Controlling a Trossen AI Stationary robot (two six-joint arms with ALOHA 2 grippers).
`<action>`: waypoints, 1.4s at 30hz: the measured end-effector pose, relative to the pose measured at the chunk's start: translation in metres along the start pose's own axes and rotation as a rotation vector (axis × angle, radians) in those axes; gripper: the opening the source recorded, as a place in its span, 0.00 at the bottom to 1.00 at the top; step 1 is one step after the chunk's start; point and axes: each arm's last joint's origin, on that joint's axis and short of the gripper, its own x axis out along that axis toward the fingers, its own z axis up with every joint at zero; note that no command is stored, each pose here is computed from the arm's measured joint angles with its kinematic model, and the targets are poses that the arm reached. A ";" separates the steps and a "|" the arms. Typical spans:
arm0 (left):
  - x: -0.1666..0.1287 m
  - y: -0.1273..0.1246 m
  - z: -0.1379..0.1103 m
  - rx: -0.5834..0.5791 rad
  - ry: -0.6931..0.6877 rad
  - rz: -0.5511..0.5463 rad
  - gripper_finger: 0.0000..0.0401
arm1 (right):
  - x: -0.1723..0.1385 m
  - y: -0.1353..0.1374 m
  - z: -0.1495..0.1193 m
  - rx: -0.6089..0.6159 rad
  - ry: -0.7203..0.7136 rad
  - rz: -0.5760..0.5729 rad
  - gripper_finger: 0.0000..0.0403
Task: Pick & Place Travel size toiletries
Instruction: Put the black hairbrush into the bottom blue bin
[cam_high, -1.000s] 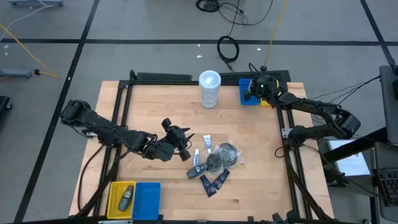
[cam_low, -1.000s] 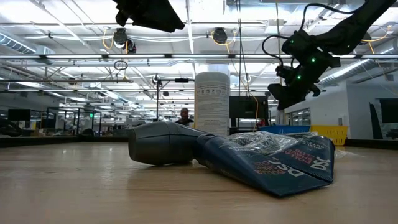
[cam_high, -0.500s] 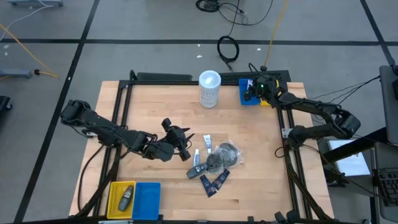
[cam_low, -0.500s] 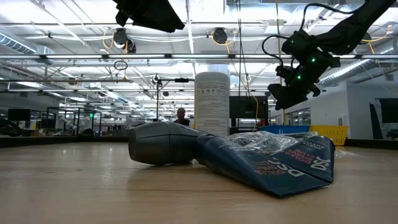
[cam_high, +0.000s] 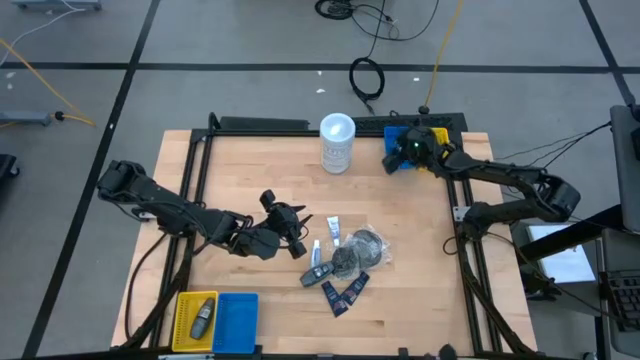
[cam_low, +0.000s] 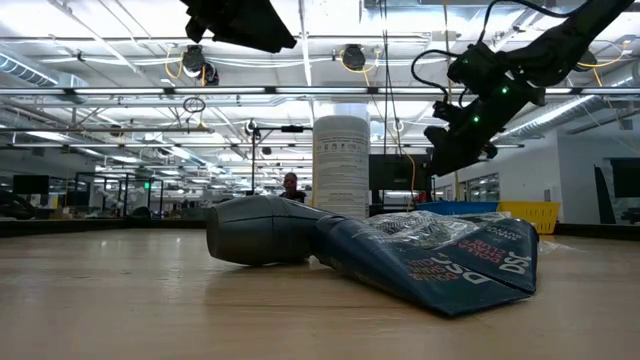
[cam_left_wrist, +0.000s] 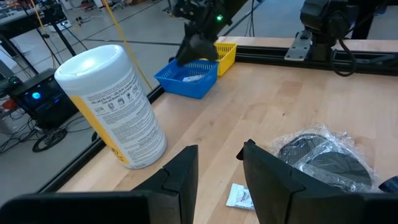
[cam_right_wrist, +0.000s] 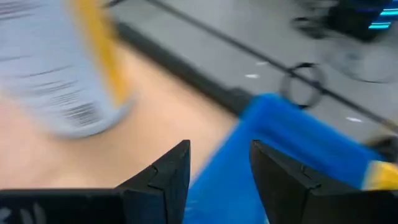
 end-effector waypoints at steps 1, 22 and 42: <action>0.000 0.000 0.000 0.000 0.000 0.000 0.32 | -0.001 0.004 -0.001 -0.008 0.010 0.052 0.40; 0.000 0.000 0.000 0.002 0.000 -0.001 0.32 | -0.035 0.094 -0.041 -0.132 0.316 0.637 0.39; 0.002 -0.001 0.001 -0.010 0.018 -0.077 0.32 | -0.032 0.087 -0.093 0.087 0.368 0.731 0.39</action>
